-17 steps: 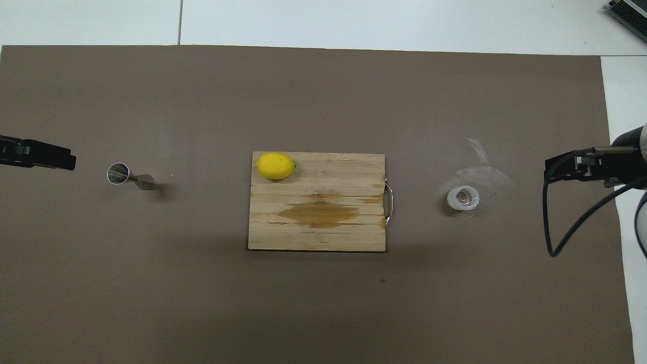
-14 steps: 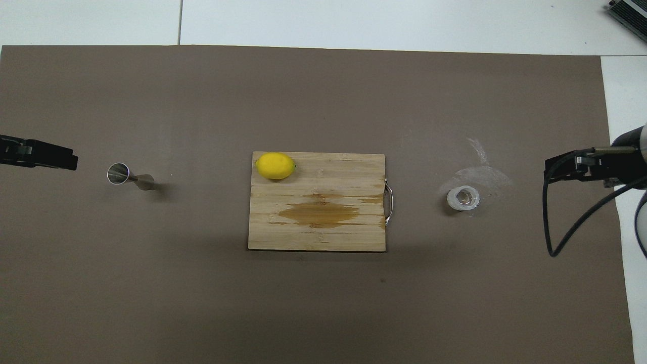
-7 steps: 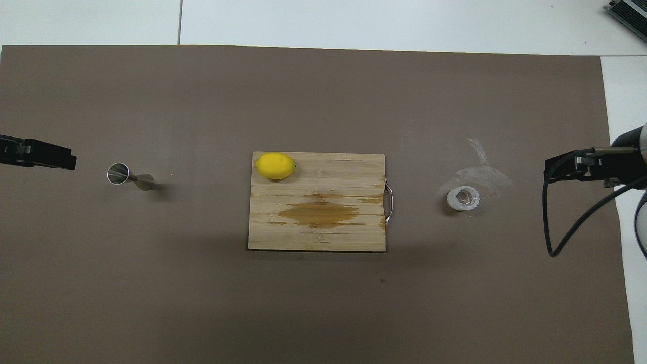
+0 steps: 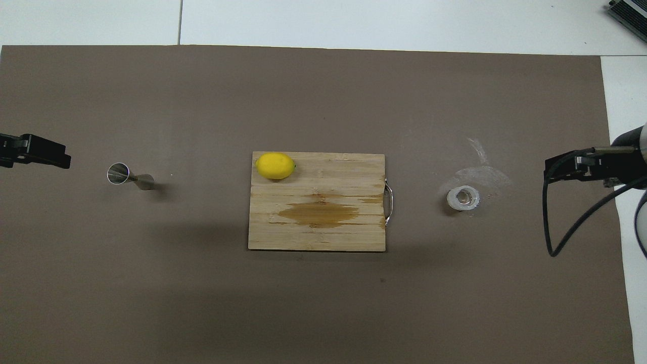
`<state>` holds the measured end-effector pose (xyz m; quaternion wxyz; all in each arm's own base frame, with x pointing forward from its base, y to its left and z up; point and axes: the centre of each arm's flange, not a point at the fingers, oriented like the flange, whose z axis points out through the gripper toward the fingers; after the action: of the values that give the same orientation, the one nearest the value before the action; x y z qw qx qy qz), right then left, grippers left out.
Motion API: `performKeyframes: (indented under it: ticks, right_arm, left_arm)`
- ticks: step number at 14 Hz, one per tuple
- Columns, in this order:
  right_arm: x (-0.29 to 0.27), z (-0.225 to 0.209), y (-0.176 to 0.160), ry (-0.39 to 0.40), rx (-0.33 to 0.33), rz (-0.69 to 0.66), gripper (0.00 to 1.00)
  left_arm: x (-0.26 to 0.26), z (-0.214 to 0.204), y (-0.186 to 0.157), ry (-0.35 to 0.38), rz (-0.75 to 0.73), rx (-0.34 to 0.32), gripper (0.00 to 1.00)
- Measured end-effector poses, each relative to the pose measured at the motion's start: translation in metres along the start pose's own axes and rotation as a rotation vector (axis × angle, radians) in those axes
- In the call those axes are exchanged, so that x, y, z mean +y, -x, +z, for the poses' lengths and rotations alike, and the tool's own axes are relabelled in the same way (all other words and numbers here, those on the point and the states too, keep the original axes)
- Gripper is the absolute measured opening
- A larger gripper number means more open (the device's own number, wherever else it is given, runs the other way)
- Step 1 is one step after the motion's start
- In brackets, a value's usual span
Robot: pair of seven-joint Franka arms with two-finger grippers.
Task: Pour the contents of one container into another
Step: 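Move the left gripper toward the small metal cup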
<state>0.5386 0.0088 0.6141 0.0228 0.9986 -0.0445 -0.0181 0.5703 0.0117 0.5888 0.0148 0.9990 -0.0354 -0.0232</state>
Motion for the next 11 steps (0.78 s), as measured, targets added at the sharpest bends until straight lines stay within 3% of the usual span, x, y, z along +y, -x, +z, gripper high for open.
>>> performKeyframes:
  ticks: [6, 11]
  right_arm:
    - [0.0, 0.0, 0.0, 0.0, 0.0, 0.0, 1.0]
    - [0.0, 0.0, 0.0, 0.0, 0.0, 0.0, 1.0]
  left_arm:
    - [-0.017, 0.063, -0.032, 0.028, -0.021, -0.072, 1.0]
    - [-0.058, 0.096, -0.038, 0.148, -0.168, -0.116, 1.0]
